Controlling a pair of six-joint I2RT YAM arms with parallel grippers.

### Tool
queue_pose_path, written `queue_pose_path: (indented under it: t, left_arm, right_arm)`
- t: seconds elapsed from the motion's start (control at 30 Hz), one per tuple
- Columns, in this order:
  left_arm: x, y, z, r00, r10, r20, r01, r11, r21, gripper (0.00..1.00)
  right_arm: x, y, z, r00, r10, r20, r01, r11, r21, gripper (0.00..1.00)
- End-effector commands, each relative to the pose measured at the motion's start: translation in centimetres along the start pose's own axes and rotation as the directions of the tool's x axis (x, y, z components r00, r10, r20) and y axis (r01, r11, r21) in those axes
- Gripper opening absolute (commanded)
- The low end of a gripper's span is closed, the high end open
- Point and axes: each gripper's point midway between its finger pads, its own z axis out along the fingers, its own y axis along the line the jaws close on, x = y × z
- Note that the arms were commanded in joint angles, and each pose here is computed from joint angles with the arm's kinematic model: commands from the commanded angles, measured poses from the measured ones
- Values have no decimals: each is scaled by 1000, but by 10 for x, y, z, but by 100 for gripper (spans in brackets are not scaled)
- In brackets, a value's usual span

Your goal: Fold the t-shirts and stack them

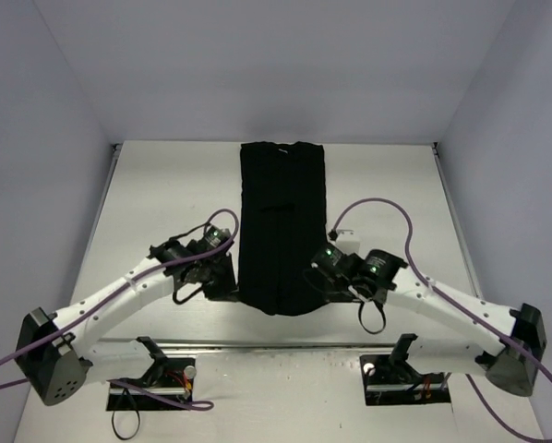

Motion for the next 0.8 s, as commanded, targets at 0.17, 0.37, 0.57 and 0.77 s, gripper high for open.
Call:
queue_pose_path:
  t: [0.17,0.37,0.57,0.77]
  left_arm:
    - [-109,-24,-19,991,45,124,-49,998,34,0]
    - [-166,-31,-4,988,85,126,-88,996,25,0]
    - [-207,-31,8,986,98,138,-102,994,25,0]
    - [-230,-31,16,984,101,148,-105,994,22,0]
  right_arm:
    - [-116,-17,8,995,-71,68,60,987,147,0]
    - [-175,-16,26,992,-102,80,85,978,193,0]
    - [-202,-14,61,993,-101,60,86,974,211,0]
    - [-221,-8,84,994,-95,58,82,975,206,0]
